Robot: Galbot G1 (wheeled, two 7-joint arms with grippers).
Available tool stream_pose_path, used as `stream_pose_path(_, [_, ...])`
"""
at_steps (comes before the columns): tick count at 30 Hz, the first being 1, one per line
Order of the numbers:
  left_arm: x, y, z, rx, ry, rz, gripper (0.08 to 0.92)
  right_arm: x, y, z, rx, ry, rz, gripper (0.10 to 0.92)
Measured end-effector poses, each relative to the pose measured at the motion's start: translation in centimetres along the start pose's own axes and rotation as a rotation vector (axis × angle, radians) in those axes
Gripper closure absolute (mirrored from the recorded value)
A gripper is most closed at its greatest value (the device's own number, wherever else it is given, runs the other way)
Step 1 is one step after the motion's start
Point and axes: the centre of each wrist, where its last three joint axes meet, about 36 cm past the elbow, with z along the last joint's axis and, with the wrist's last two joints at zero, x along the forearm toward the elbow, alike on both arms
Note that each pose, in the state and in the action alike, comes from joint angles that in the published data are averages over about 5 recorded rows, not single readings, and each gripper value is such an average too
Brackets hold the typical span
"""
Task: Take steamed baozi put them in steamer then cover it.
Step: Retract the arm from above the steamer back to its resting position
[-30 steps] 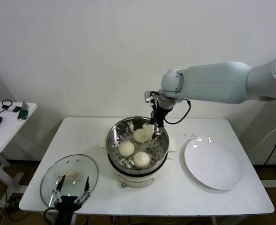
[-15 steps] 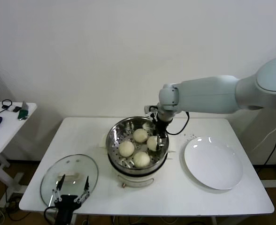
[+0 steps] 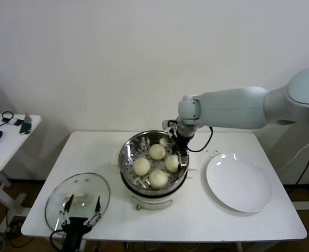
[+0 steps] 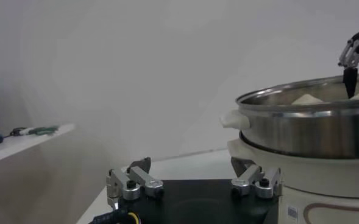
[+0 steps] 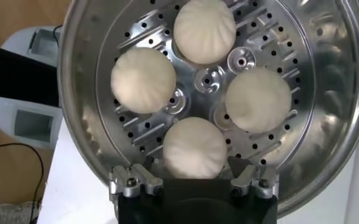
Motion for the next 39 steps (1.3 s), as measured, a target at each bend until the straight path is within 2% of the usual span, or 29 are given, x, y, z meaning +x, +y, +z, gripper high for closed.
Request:
stream_pose_path(5, [0.0,-0.2,0.0,-0.013,-0.005,0.008,0.177,2.0,-0.3,1.3,-0.009,-0.025,0.009,0.199])
stream_pose_path(10, [-0.2,-0.3,0.1,-0.029,-0.011,0.009,0.177,4.3,-0.3,3.7,-0.030,-0.099,0.044,0.200])
stream_pose_path(13, [-0.4,-0.2,0.0,-0.042,-0.019,0.003,0.177,5.0,0.1,5.6,-0.045,-0.176,0.086,0.200])
stream_pose_path(19, [-0.9,-0.3,-0.2,-0.067,-0.039,-0.008,0.177,5.0,1.4,9.9,-0.082,-0.394,0.252,0.200])
stream_pose_path(29, [-0.9,-0.3,-0.6,-0.129,-0.054,-0.028,0.177,0.2,4.8,17.2,-0.231,-0.732,0.572,0.200])
stream_pose_path(39, [-0.2,-0.2,-1.0,-0.284,-0.050,-0.038,0.177,-7.1,10.3,22.1,-0.510,-0.968,0.850,0.200])
